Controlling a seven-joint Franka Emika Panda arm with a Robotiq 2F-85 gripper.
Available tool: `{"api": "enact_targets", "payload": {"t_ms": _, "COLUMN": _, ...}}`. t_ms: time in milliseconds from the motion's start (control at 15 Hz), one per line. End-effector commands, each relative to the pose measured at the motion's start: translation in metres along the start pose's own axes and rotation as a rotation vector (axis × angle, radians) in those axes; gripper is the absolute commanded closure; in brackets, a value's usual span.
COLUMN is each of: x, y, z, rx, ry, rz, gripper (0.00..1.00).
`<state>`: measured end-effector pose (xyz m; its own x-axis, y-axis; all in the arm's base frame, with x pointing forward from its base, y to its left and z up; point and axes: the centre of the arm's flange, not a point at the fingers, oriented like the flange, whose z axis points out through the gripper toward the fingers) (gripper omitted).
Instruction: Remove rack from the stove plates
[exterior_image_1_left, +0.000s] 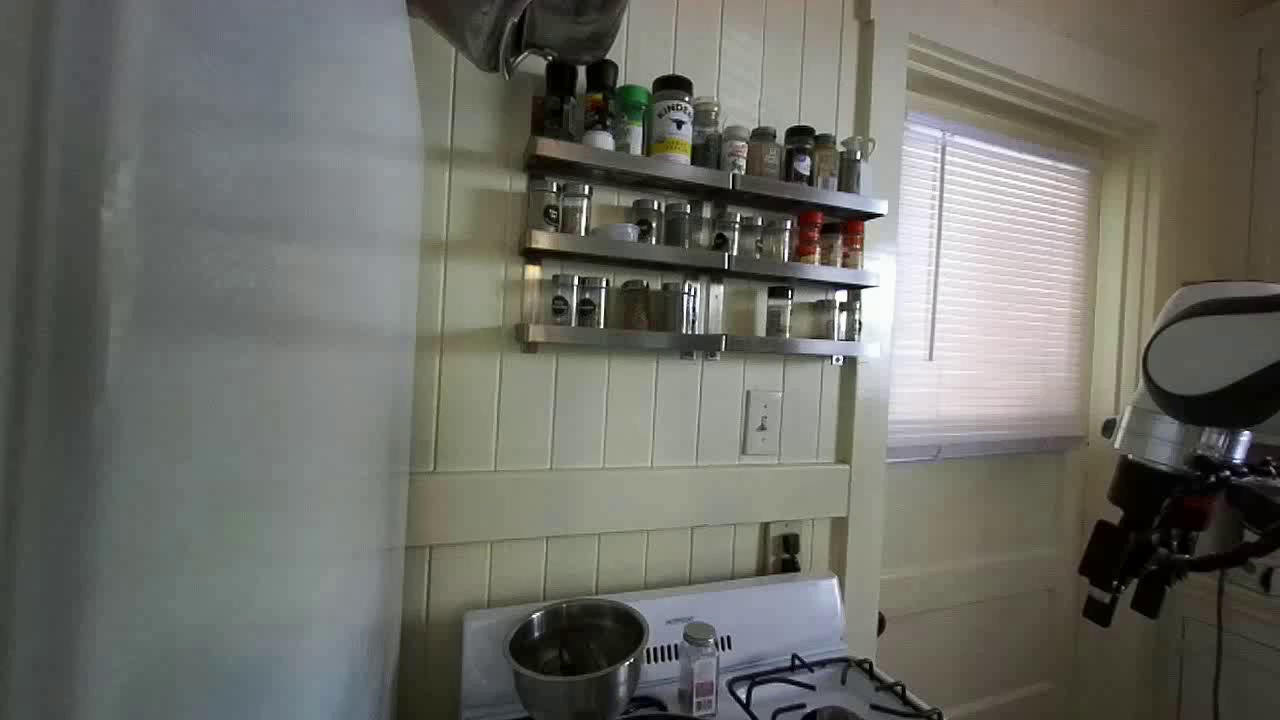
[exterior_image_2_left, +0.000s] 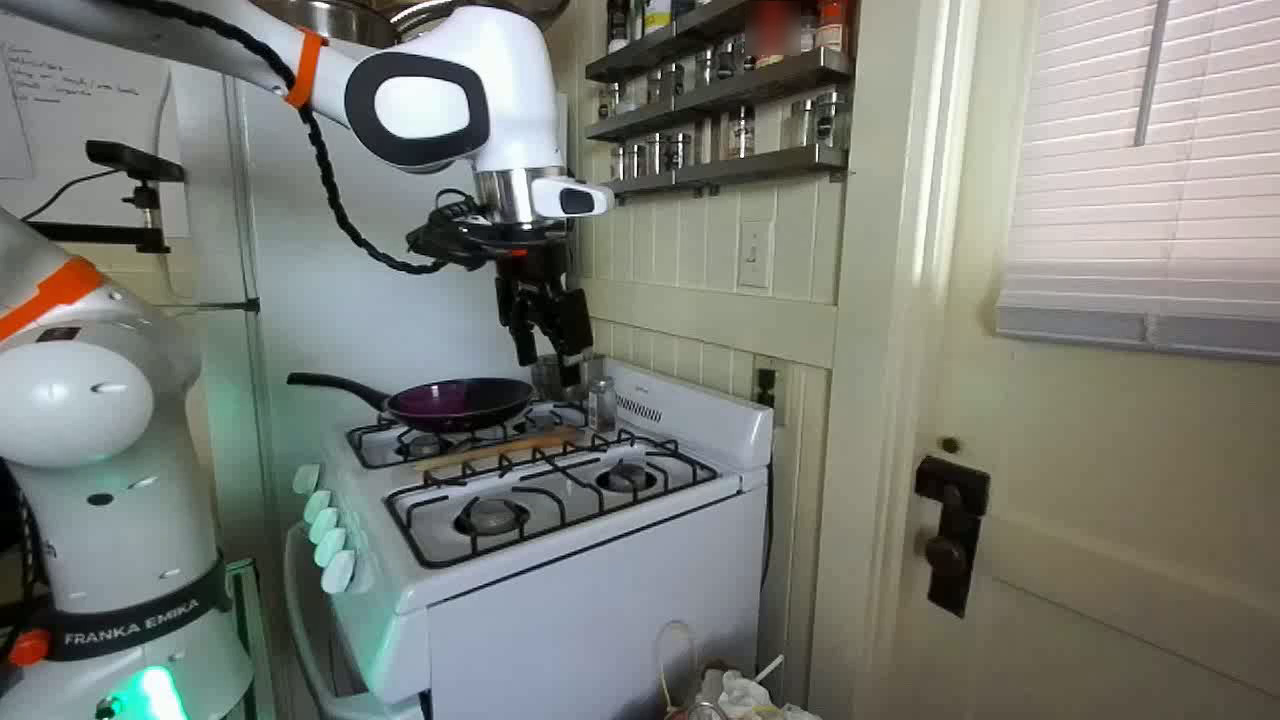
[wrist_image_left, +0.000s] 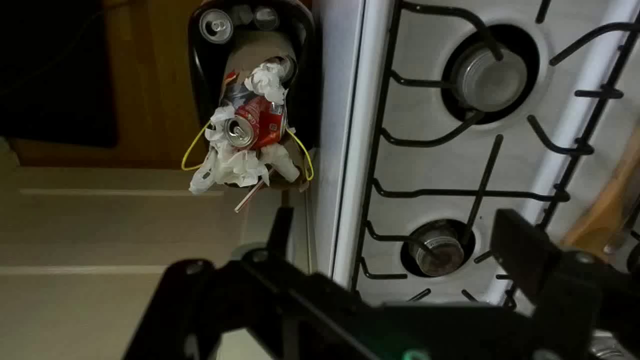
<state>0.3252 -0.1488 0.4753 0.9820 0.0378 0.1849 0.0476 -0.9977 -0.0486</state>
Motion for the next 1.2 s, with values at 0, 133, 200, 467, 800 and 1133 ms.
{"api": "enact_targets", "payload": {"t_ms": 0, "x": 0.0, "y": 0.0, "z": 0.0, "rx": 0.0, "ry": 0.0, "rz": 0.0, "gripper": 0.0}}
{"api": "enact_targets", "payload": {"t_ms": 133, "x": 0.0, "y": 0.0, "z": 0.0, "rx": 0.0, "ry": 0.0, "rz": 0.0, "gripper": 0.0}}
{"api": "enact_targets", "payload": {"t_ms": 200, "x": 0.0, "y": 0.0, "z": 0.0, "rx": 0.0, "ry": 0.0, "rz": 0.0, "gripper": 0.0}}
{"api": "enact_targets", "payload": {"t_ms": 467, "x": 0.011, "y": -0.021, "z": 0.014, "rx": -0.009, "ry": -0.019, "rz": -0.034, "gripper": 0.0}}
{"api": "enact_targets", "payload": {"t_ms": 800, "x": 0.025, "y": -0.065, "z": 0.047, "rx": -0.065, "ry": -0.134, "rz": -0.132, "gripper": 0.0}}
{"api": "enact_targets", "payload": {"t_ms": 1133, "x": 0.026, "y": -0.076, "z": 0.058, "rx": -0.057, "ry": -0.176, "rz": -0.17, "gripper": 0.0}}
